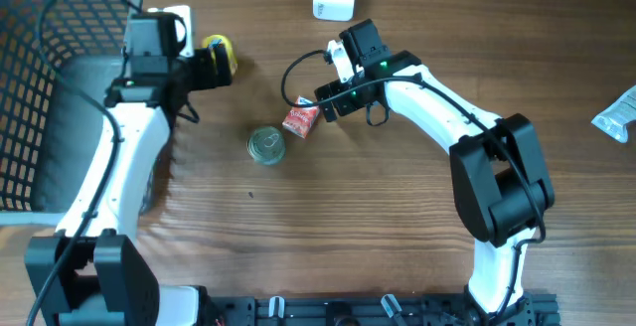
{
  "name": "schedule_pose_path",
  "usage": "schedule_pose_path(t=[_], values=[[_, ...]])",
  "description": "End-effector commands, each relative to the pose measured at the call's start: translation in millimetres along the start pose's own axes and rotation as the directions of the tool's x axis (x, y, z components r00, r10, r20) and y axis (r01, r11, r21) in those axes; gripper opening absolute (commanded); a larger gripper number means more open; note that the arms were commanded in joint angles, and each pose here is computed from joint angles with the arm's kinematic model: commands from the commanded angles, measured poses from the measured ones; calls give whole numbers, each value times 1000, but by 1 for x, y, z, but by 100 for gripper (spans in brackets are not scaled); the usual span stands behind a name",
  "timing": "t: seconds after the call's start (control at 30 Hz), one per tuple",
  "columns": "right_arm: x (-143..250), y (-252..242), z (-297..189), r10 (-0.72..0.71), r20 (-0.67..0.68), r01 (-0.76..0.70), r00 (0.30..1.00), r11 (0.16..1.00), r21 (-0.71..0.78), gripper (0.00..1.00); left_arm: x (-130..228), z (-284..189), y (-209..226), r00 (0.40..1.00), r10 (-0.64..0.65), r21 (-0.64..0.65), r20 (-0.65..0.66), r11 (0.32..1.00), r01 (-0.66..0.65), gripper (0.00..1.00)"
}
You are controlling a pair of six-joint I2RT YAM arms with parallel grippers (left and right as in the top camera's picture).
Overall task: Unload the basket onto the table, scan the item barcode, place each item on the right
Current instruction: 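Swing the right gripper back toward the red-white Kleenex pack, then lower the right gripper over the Kleenex pack while left arm retracts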
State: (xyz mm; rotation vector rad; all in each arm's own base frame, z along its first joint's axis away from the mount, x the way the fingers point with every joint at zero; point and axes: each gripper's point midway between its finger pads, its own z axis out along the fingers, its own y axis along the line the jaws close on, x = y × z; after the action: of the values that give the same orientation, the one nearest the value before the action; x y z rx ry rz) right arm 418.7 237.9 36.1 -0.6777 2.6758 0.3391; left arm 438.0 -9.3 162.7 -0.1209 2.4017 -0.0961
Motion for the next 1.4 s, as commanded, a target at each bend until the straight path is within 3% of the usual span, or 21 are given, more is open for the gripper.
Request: schedule_pose_path(t=[0.0, 0.23, 0.4, 0.47, 0.57, 0.63, 0.73, 0.87, 1.07, 1.37], values=[[-1, 0, 3, -75, -14, 75, 997, 997, 2, 100, -8, -8, -8, 999, 24, 44, 36, 999, -26, 100], [15, -20, 1, -99, -91, 109, 991, 988, 108, 100, -31, -55, -45, 982, 84, 64, 168, 993, -96, 100], [13, -20, 1, -101, -81, 109, 992, 988, 109, 100, -42, -132, -37, 931, 50, -50, 361, 998, -34, 100], [13, -20, 1, -101, -80, 110, 992, 988, 109, 100, -32, -157, -33, 910, 40, -40, 413, 999, -26, 100], [17, -18, 0, -84, -97, 94, 992, 990, 101, 100, -11, -182, 2, 873, 23, -142, 487, 988, 53, 100], [16, -15, -3, 11, -96, -2, 995, 995, 96, 100, -6, -187, 9, 858, 15, -150, 513, 986, 73, 100], [10, -2, -13, 143, -103, -139, 984, 989, 50, 100, 7, -178, 11, 889, 29, -166, 458, 985, 53, 100], [-29, 17, -39, 243, -36, -244, 969, 969, -31, 100, 23, -172, 13, 910, -62, -137, 410, 982, 129, 100], [-34, 30, -42, 497, -66, -501, 865, 861, -88, 100, 18, -202, 14, 864, -87, -97, 495, 983, 154, 100], [-40, 38, -36, 648, -101, -656, 755, 745, -126, 100, 48, -189, 12, 879, -89, -62, 468, 989, 133, 100]])
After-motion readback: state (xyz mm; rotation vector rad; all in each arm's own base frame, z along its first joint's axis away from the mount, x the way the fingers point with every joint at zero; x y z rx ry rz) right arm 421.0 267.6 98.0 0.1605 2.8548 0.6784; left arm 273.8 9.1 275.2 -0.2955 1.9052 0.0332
